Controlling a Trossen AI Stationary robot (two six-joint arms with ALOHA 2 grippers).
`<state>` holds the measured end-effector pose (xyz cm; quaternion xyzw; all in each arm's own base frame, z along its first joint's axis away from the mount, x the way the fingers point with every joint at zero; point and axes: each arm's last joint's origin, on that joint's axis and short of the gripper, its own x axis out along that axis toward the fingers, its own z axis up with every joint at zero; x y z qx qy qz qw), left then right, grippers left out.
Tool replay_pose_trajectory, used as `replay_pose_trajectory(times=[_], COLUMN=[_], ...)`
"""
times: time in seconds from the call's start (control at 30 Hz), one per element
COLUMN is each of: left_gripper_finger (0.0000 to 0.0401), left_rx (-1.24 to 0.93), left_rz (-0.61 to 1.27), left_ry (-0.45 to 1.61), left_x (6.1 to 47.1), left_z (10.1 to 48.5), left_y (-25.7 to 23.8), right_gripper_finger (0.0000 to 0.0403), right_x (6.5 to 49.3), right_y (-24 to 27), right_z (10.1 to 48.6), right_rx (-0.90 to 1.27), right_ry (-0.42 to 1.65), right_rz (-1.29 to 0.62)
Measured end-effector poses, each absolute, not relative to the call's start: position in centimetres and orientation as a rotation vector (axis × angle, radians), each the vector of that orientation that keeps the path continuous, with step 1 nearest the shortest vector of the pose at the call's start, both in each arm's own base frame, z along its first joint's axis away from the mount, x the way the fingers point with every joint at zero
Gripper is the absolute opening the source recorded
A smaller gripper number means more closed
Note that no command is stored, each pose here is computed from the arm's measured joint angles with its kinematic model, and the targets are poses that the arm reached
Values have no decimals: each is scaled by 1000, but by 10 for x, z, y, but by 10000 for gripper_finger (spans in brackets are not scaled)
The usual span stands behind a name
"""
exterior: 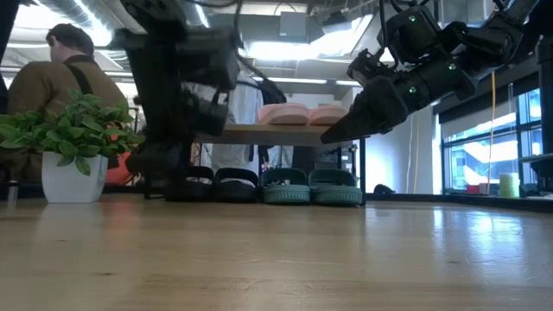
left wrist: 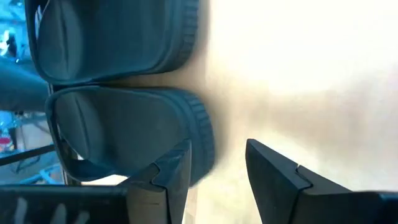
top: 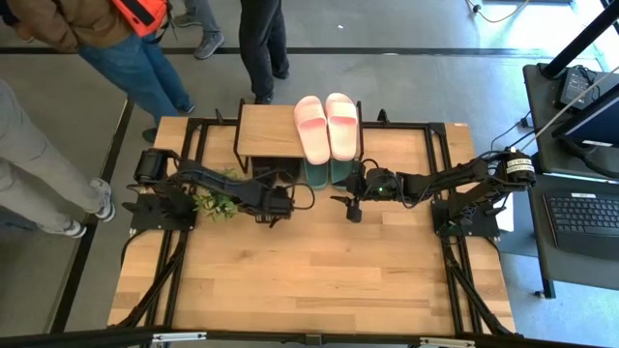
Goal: Pick and place slides into the shelf
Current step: Put the black slide under the shelf
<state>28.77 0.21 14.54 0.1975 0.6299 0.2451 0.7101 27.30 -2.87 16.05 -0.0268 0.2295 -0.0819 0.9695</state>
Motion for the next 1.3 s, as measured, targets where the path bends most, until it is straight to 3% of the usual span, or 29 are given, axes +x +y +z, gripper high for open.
replay_pose_trajectory(times=[0.47, 0.73, 0.83, 1.3], left_gripper_finger=[145, 145, 145, 145], left_rx=[246, 34, 0, -45], left_rz=[542, 246, 162, 227], left_ry=[1126, 1021, 1026, 1232], left_x=[270, 264, 265, 282], left_z=[204, 234, 234, 191], left_y=[-23, -30, -33, 4], right_gripper_finger=[197, 197, 197, 197], right_x=[273, 273, 273, 273], right_y=[-28, -28, -28, -28], right_z=[160, 160, 160, 160], right_rx=[-51, -51, -51, -47], right_ry=[466, 468, 468, 465], right_rz=[-163, -163, -163, -164])
